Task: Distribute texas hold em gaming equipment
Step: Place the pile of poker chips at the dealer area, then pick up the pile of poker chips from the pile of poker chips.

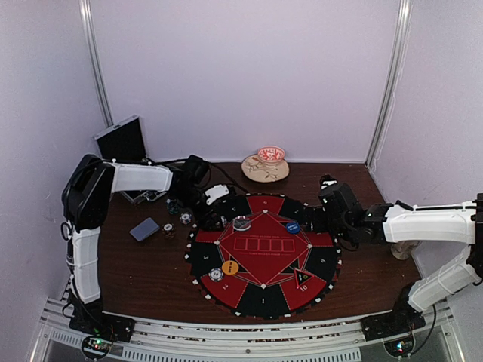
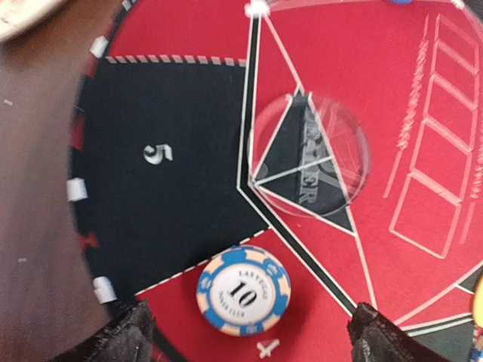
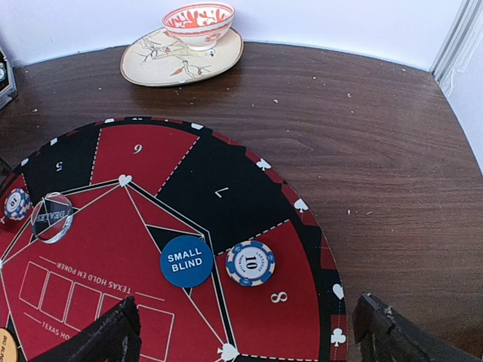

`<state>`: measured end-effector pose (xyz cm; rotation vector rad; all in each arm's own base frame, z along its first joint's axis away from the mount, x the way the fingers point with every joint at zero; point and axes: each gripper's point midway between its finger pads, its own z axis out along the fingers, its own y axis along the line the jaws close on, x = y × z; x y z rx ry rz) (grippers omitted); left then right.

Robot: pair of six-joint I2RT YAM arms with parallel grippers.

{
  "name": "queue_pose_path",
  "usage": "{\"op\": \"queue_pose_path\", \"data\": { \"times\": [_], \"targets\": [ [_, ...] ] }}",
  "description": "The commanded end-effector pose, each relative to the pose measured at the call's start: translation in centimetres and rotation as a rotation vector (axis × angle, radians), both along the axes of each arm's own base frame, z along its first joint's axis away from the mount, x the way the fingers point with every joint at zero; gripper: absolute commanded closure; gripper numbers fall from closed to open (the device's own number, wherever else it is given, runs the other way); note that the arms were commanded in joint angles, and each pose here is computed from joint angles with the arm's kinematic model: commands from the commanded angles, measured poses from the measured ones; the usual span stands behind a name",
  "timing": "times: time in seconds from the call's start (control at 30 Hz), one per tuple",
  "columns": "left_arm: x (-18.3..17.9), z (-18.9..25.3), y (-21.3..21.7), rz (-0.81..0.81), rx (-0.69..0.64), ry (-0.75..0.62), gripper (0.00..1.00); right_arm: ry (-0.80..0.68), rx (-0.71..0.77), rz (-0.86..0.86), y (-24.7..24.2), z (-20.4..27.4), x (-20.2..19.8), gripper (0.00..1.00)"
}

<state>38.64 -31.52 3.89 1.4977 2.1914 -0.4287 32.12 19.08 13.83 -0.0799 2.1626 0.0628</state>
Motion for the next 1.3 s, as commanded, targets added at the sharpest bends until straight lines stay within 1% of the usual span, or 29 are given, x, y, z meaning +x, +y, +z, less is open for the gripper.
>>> {"op": "queue_pose_path", "data": {
  "times": [0.0, 0.07, 0.17, 0.37, 0.53, 0.63, 0.8, 0.93, 1.03, 1.17, 1.27],
  "targets": [
    [0.6, 5.4, 0.4, 0.019, -0.060, -0.101, 0.04, -0.027, 0.008, -0.001, 0.4, 1.3, 0.3, 0.00],
    [0.4, 6.9, 1.0, 0.028, -0.069, -0.124, 0.02, -0.028, 0.010, -0.001, 0.4, 1.3, 0.3, 0.00],
    [0.3, 8.9, 2.6, 0.066, -0.078, -0.164, 0.02, -0.030, 0.012, 0.006, 0.4, 1.5, 0.2, 0.00],
    [0.3, 11.7, 7.9, 0.197, -0.084, -0.241, 0.02, -0.037, 0.040, 0.020, 0.8, 2.2, -0.2, 0.00],
    [-0.7, 12.1, 13.0, 0.292, -0.081, -0.268, 0.02, 0.000, 0.084, 0.075, 2.3, 2.7, -1.0, 0.00],
    [-1.5, 12.1, 15.0, 0.319, -0.067, -0.291, 0.02, 0.005, 0.078, 0.106, 3.1, 3.0, -1.9, 0.00],
    [-2.0, 10.9, 15.8, 0.342, -0.070, -0.309, 0.02, -0.033, 0.088, 0.115, 3.4, 2.8, -2.4, 0.00],
    [-1.7, 9.7, 16.5, 0.355, -0.037, -0.299, 0.02, -0.035, 0.087, 0.144, 4.6, 2.5, -3.0, 0.00],
    [-1.1, 10.4, 16.5, 0.341, -0.023, -0.302, 0.02, -0.050, 0.071, 0.140, 4.6, 2.6, -3.2, 0.00],
    [0.1, 12.6, 16.2, 0.310, -0.008, -0.326, 0.02, -0.047, 0.064, 0.141, 4.4, 2.3, -3.4, 0.00],
    [0.0, 13.0, 15.8, 0.274, -0.026, -0.318, 0.02, -0.048, 0.071, 0.144, 4.4, 2.2, -3.6, 0.00]
  ]
}}
